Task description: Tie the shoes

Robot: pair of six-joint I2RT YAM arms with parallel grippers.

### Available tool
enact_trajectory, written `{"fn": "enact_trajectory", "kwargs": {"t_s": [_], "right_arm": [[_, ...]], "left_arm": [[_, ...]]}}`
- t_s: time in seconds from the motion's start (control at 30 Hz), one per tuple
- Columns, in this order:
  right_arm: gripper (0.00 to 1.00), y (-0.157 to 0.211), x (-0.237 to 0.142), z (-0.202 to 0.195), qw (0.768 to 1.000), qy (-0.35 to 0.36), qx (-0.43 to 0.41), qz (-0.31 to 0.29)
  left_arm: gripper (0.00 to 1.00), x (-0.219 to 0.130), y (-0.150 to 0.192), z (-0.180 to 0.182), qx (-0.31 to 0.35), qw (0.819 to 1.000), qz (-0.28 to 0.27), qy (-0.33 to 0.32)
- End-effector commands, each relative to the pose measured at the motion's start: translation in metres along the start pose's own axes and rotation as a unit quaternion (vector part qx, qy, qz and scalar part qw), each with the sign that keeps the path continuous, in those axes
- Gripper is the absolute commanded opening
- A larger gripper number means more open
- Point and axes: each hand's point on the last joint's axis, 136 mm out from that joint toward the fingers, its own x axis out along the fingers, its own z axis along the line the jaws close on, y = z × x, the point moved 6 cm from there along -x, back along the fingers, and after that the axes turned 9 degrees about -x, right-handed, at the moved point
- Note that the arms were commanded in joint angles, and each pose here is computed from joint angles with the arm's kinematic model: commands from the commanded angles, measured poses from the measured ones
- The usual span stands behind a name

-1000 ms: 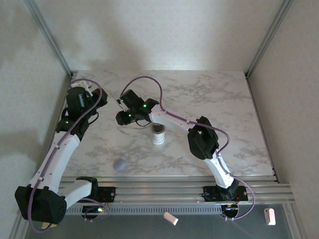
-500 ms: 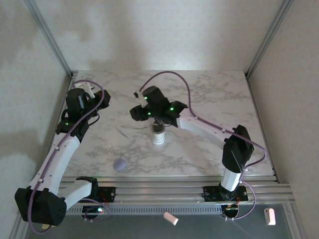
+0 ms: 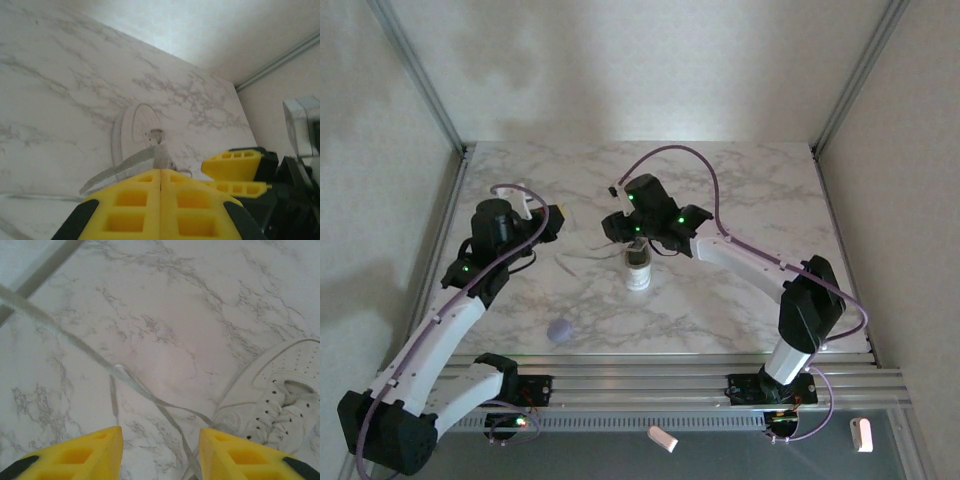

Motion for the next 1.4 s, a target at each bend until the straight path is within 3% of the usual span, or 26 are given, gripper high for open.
{"fn": "enact_trajectory", "kwargs": {"t_s": [0.0, 0.33, 0.83, 1.37], "right_arm": [[0.44, -0.005, -0.015, -0.008, 1.0, 0.014, 0.007, -0.01], [0.37, -0.007, 0.026, 0.005, 0.998, -0.039, -0.026, 0.052], [0.32, 0.0, 0.141, 0.059, 0.979, -0.087, -0.062, 0.171], [0.31, 0.042, 0.185, 0.095, 0.965, -0.119, -0.045, 0.23]], "left_arm": [[0.0, -0.006, 0.016, 0.008, -0.016, 1.0, 0.009, -0.015], [0.0, -0.009, 0.065, 0.052, -0.067, 0.995, 0.052, -0.047], [0.0, -0.028, 0.1, 0.098, -0.121, 0.987, 0.026, -0.102], [0.0, -0.032, 0.129, 0.142, -0.233, 0.961, -0.011, -0.149]]}}
